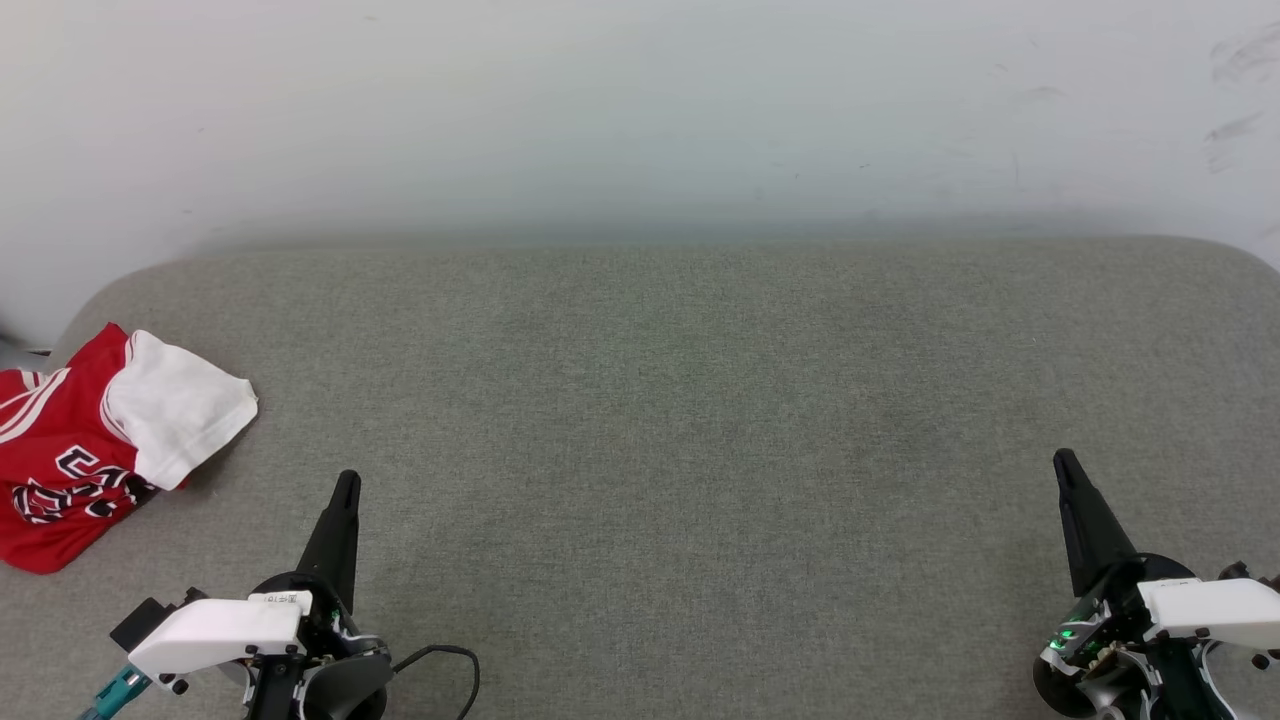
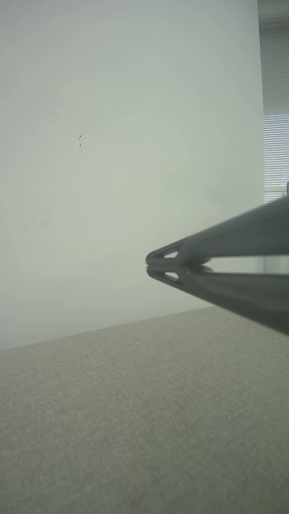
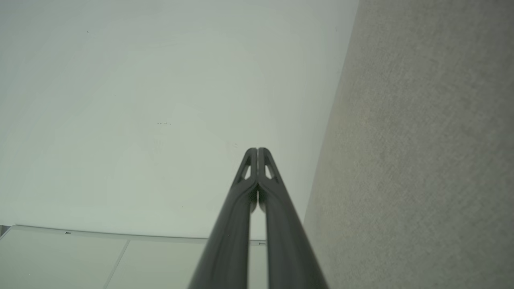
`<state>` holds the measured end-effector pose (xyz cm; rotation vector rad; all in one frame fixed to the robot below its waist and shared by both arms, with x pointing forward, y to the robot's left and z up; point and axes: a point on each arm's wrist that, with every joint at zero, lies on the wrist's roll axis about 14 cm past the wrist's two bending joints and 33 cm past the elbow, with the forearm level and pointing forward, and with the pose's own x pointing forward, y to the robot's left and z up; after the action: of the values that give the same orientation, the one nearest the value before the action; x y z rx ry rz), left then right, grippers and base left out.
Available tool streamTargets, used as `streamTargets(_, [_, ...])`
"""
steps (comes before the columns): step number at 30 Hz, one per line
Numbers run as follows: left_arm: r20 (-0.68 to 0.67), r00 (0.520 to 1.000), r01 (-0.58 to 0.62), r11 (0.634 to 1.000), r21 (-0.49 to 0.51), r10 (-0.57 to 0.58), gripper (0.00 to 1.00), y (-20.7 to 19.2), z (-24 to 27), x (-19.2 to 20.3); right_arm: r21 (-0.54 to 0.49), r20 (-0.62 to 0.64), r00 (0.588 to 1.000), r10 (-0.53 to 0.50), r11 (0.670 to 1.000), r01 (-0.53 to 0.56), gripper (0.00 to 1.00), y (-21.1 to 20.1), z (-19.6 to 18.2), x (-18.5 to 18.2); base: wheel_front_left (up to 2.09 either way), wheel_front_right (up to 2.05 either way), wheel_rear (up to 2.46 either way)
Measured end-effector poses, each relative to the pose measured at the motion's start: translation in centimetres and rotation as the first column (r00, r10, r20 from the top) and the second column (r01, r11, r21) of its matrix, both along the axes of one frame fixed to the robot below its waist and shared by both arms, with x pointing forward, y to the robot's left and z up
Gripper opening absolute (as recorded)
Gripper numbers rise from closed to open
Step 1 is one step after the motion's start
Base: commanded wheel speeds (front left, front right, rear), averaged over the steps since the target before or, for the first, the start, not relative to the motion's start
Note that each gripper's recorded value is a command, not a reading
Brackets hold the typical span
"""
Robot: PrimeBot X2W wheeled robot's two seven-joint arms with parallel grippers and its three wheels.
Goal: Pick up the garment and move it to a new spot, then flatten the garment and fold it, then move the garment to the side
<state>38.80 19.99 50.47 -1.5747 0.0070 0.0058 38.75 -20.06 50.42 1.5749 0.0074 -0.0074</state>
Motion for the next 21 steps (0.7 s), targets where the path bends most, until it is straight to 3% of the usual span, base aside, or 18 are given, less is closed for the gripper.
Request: streamTargets(21, [0.0, 1.0, 0.0, 1.0, 0.0, 0.0, 0.0, 0.0, 0.01, 0.0, 0.0, 0.0, 1.0, 0.0, 1.0, 0.0, 0.0, 0.0, 0.0, 0.0, 0.0, 0.0, 0.0])
